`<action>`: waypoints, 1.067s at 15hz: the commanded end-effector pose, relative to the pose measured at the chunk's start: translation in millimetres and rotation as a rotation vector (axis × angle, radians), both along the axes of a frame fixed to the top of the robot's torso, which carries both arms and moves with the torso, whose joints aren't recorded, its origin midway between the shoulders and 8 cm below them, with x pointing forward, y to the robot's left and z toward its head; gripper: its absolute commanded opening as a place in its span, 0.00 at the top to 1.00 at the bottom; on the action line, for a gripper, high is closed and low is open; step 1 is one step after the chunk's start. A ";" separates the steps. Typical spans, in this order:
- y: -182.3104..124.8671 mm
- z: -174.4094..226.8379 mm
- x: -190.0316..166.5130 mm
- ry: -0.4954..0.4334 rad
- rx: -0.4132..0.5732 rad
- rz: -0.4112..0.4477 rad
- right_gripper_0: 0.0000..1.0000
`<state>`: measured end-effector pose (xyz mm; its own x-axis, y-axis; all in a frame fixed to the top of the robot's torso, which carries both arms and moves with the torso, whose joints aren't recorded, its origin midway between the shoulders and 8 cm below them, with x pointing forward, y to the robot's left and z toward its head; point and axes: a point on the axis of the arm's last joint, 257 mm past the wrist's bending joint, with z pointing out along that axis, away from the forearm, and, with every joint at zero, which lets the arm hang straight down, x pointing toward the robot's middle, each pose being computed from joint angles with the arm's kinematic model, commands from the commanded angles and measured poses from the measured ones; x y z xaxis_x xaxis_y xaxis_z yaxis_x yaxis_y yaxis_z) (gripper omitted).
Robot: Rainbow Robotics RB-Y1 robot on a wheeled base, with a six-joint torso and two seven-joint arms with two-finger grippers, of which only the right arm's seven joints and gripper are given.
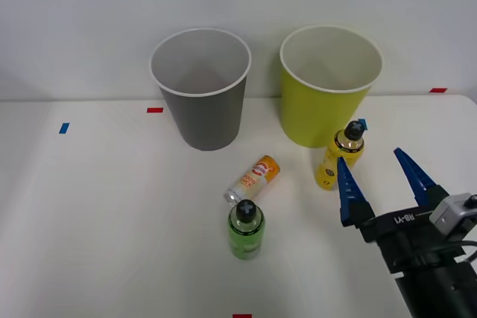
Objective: Put cans in the gray bin, plastic bottles in the light green bin
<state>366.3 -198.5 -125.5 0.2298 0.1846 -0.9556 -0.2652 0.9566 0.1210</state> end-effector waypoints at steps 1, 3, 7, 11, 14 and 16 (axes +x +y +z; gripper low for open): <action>-13.6 -20.4 -11.7 0.044 -0.060 -0.049 0.04; -18.6 -37.2 -20.1 0.074 -0.134 -0.072 0.04; -30.8 -73.1 -42.2 0.147 -0.245 -0.146 0.04; -37.5 -110.2 -52.1 0.178 -0.181 -0.159 0.04; -43.3 -135.1 -65.5 0.191 -0.140 -0.173 0.04; -47.2 -148.3 -77.9 0.201 -0.119 -0.185 0.04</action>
<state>296.5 -241.8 -265.3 0.0618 0.0305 -0.9976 -0.0797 0.9965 0.0255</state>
